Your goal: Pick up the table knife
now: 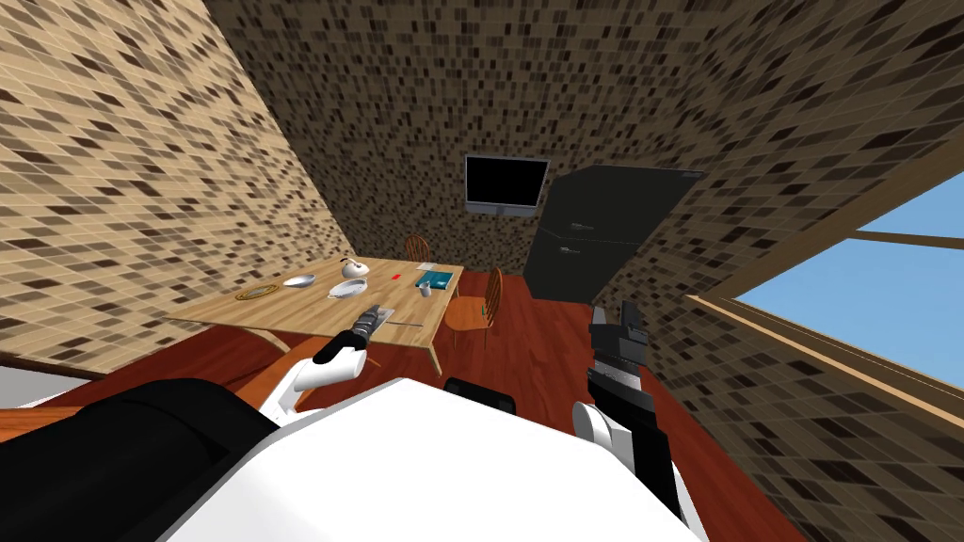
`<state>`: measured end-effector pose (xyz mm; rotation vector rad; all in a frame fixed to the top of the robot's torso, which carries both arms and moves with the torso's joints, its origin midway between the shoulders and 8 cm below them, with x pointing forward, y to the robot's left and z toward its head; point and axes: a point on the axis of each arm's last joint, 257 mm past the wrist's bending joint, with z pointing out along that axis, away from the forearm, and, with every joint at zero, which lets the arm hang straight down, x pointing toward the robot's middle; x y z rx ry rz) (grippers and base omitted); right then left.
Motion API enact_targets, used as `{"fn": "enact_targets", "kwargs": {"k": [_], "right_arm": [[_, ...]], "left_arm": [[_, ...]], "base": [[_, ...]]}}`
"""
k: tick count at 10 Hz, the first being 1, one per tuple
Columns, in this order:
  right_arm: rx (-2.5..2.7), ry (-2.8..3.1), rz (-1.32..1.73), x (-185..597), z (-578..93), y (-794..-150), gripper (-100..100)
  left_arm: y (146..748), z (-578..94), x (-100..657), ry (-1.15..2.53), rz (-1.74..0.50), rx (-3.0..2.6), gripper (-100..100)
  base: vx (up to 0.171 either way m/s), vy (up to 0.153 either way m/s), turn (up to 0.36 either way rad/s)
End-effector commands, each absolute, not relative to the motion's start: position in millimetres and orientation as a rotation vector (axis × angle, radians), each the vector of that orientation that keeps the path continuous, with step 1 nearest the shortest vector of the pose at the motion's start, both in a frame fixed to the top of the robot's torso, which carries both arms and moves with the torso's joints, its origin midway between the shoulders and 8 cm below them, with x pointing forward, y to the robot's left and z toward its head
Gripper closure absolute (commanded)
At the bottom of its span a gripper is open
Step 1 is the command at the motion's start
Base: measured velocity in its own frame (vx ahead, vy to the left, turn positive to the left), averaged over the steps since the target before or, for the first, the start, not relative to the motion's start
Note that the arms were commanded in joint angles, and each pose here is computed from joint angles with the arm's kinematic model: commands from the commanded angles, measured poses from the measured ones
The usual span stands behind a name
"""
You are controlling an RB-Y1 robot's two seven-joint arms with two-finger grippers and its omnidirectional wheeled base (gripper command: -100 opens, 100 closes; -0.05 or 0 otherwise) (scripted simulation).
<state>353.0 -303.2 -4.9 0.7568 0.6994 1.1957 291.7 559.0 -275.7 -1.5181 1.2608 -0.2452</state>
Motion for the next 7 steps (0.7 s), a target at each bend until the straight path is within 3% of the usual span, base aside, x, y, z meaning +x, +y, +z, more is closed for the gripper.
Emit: {"fn": "enact_targets", "kwargs": {"k": [1,7], "right_arm": [[0.757,0.699,1.196,353.0,-4.9,-303.2,0],[0.757,0.699,1.196,353.0,-4.9,-303.2,0]], "left_arm": [[567.9,-295.9,277.0,1.284,-0.193,-1.58,-100],[576.3,-353.4,222.3,1.367,-0.045,-1.772,-100]], "base": [[0.088,-0.026,-0.065],[0.094,-0.015,-0.056]]}}
